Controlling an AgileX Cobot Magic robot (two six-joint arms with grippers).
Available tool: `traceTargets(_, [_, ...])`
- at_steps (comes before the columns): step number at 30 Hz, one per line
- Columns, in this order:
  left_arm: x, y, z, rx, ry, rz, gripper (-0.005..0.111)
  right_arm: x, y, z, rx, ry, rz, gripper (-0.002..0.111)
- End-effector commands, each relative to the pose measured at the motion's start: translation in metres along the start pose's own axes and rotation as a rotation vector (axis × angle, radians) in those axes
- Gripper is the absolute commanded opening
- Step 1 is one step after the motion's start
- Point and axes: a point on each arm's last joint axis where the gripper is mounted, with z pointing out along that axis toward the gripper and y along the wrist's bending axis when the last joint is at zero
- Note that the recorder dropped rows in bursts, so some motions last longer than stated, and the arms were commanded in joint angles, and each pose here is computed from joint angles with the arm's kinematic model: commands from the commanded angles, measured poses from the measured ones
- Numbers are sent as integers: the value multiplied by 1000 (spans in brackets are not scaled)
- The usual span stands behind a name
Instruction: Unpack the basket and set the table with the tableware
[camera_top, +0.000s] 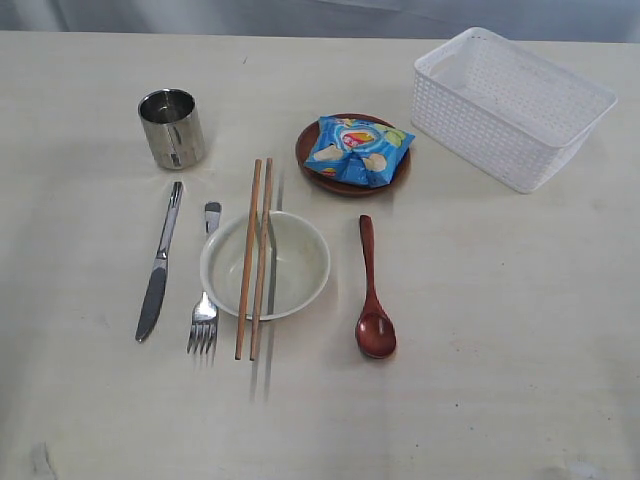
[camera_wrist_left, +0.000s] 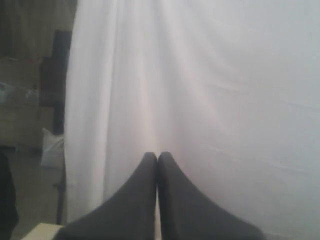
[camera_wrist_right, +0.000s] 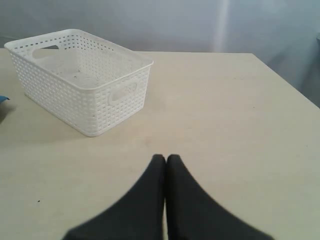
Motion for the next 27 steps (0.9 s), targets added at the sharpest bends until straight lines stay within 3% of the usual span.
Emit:
traceTargets(1, [31, -3, -5, 55, 63, -63, 0, 1, 0, 0, 8, -2, -9, 0])
traceTargets(6, [43, -3, -5, 60, 100, -109, 0, 1, 0, 0, 8, -2, -9, 0])
traceTargets(13, [43, -21, -8, 255, 104, -59, 0, 1, 0, 0, 8, -2, -9, 0])
traceTargets(18, [60, -31, -15, 402, 271, 109, 0, 1, 0, 0, 8, -2, -9, 0])
traceTargets(23, [75, -15, -16, 216, 456, 81, 0, 1, 0, 0, 8, -2, -9, 0])
traceTargets(27, [74, -6, -18, 120, 444, 102, 0, 1, 0, 0, 8, -2, -9, 0])
